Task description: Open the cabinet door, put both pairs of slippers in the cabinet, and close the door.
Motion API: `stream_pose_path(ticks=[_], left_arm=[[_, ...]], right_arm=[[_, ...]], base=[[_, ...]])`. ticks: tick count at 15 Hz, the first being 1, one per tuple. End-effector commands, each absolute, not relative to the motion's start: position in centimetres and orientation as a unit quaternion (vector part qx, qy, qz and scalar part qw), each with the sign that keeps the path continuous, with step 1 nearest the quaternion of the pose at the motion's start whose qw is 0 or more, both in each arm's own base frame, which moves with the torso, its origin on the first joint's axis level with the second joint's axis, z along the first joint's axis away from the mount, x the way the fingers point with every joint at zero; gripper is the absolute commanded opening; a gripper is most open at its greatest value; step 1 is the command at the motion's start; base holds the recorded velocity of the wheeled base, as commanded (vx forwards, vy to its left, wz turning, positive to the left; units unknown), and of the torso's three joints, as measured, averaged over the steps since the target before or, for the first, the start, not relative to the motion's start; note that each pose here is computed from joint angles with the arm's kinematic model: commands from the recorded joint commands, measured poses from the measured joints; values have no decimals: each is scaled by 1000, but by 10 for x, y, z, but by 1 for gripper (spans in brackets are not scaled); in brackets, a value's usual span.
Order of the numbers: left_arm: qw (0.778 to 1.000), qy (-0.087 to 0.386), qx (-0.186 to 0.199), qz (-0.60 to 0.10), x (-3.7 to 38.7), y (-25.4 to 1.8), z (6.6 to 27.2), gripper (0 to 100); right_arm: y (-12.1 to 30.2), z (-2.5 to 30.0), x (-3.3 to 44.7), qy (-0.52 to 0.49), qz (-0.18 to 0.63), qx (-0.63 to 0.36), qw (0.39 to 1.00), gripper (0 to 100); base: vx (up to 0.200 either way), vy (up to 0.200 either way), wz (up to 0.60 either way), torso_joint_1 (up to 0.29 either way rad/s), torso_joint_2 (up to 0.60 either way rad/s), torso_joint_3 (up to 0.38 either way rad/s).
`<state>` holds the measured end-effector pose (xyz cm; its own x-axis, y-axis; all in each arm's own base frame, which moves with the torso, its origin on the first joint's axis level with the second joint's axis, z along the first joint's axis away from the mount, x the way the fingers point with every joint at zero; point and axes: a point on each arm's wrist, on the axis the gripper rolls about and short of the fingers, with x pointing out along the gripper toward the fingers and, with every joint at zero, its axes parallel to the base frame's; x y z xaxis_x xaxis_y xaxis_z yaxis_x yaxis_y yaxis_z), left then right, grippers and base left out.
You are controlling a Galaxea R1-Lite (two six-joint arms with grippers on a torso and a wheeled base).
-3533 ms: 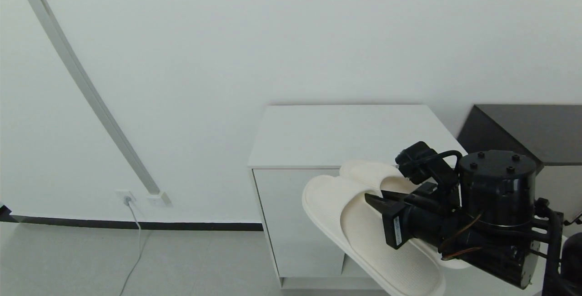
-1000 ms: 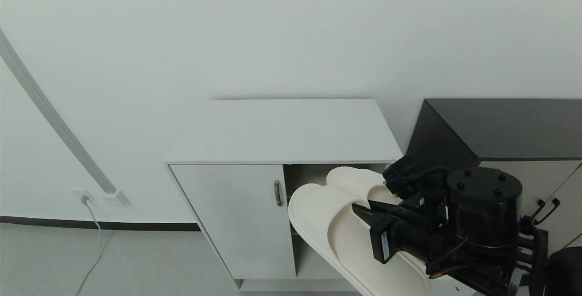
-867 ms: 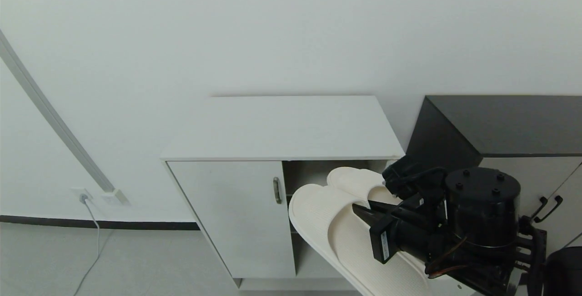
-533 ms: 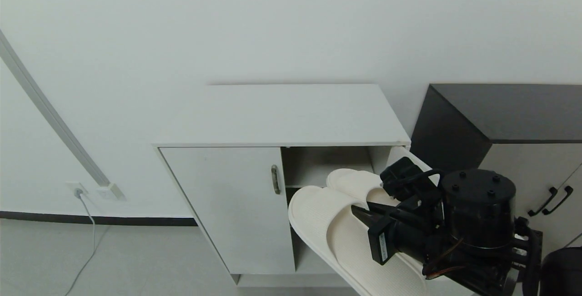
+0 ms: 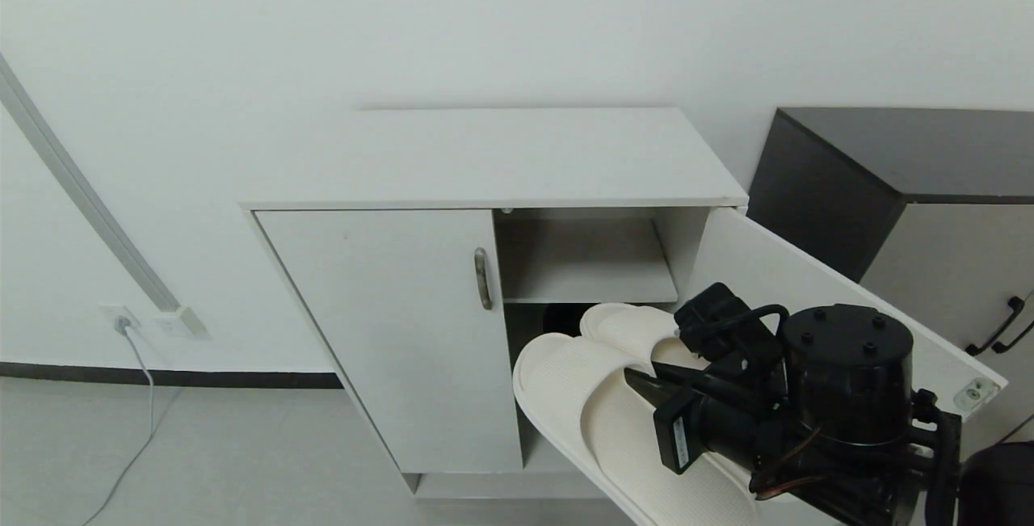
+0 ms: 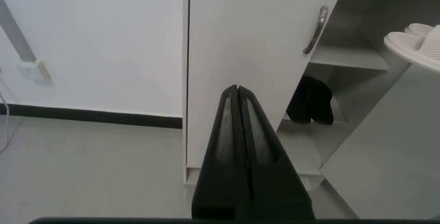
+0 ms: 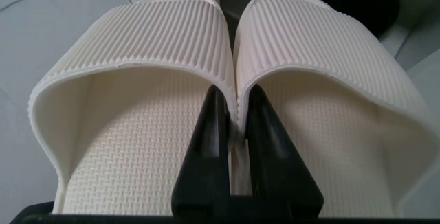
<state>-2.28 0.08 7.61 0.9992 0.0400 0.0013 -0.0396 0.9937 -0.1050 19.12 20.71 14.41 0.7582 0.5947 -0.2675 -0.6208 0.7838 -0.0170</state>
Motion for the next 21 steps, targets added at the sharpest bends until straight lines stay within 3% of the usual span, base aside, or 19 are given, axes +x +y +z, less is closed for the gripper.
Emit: stream_pose_path(ticks=[1,11,18,21], left_arm=[[998,-2,-53,21,-23,1,76,0],[998,-2,-53,21,-23,1,76,0],[998,-2,-54,21,-23,1,76,0],[998,-2,-54,21,-23,1,76,0]], right_arm=[[208,144,191,126,325,-53,936,0],[207,142,191,128,321,-56,937,0],[208,139,192,131,320,-57,937,0],[209,137,193,127,314,-56,939,0]], base=[[0,0,0,-193,505,325],[0,0,0,-142,478,331],[0,0,0,-52,438,378],[0,0,0,1,139,133]])
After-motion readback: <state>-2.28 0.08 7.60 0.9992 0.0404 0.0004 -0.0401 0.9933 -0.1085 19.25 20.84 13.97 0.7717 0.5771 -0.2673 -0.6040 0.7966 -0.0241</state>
